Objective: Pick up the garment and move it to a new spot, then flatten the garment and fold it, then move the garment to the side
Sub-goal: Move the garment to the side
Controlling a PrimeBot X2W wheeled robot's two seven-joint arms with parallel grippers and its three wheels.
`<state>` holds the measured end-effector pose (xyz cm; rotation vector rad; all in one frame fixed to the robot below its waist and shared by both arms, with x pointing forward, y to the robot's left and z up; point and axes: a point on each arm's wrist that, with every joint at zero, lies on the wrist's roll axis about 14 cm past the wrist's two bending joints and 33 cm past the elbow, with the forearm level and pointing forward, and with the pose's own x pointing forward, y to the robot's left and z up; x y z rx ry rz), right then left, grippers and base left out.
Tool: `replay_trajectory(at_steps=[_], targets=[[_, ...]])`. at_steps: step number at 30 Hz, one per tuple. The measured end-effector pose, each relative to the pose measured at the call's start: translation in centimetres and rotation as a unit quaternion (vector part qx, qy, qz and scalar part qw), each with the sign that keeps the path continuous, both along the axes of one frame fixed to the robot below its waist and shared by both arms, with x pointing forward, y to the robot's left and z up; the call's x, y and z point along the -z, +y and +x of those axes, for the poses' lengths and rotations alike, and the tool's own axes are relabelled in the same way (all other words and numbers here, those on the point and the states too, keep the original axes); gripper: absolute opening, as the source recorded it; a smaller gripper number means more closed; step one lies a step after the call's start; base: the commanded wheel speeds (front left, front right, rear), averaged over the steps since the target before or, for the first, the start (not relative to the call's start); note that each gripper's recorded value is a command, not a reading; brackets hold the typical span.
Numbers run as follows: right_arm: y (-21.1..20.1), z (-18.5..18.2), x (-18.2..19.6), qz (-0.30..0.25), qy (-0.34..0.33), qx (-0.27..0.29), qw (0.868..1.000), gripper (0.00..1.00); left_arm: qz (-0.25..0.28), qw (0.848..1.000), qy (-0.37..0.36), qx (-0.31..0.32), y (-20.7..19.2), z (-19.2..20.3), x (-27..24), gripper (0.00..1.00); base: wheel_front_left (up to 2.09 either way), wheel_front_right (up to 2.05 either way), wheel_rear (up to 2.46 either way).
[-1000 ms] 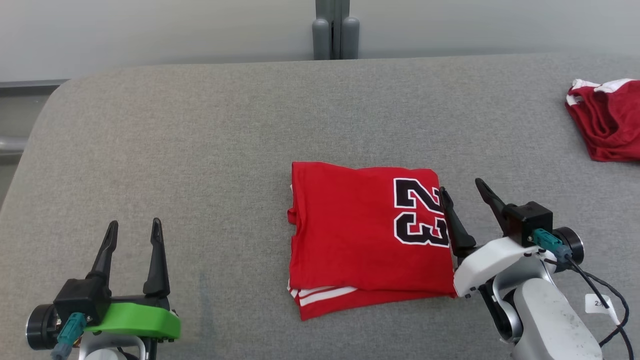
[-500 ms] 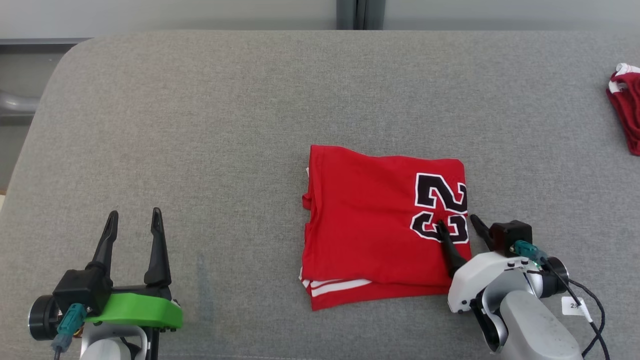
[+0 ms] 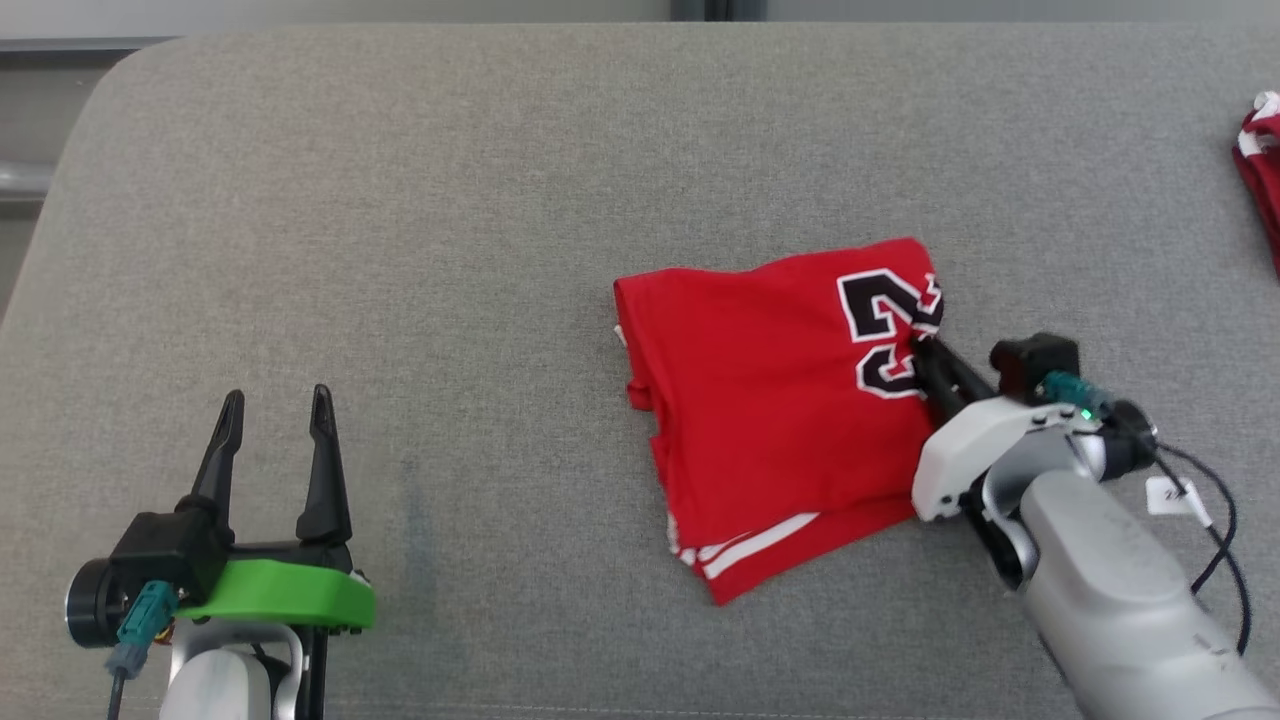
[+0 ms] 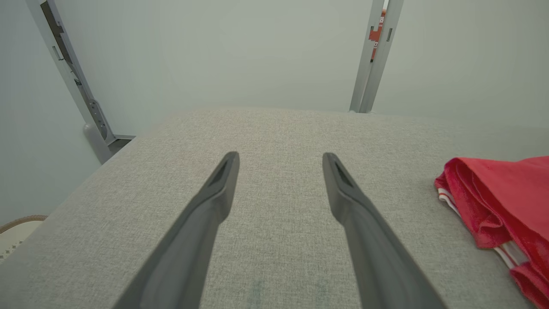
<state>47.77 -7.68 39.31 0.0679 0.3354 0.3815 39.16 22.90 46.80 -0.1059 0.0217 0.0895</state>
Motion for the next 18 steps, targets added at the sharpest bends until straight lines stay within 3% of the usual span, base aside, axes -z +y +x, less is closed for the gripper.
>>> replay_trajectory(at_steps=[7, 11, 18], targets=[[-5.3, 6.8, -3.5, -0.084, -0.057, -0.001, 0.995, 0.0, -0.004, 1.0, 0.001, 0.017, -1.1, 2.7, 0.7, 1.0, 0.0, 0.0, 0.0], [-10.3, 10.1, -5.3, -0.128, -0.073, 0.025, 0.989, 0.0, -0.005, 0.999, 0.002, 0.034, -2.2, 4.9, 1.5, 1.0, 0.0, 0.0, 0.0], [-20.3, 12.3, -6.0, -0.196, -0.063, 0.09, 0.974, 0.0, -0.005, 0.997, 0.014, 0.075, -4.8, 8.5, 4.0, 1.0, 0.0, 0.0, 0.0]])
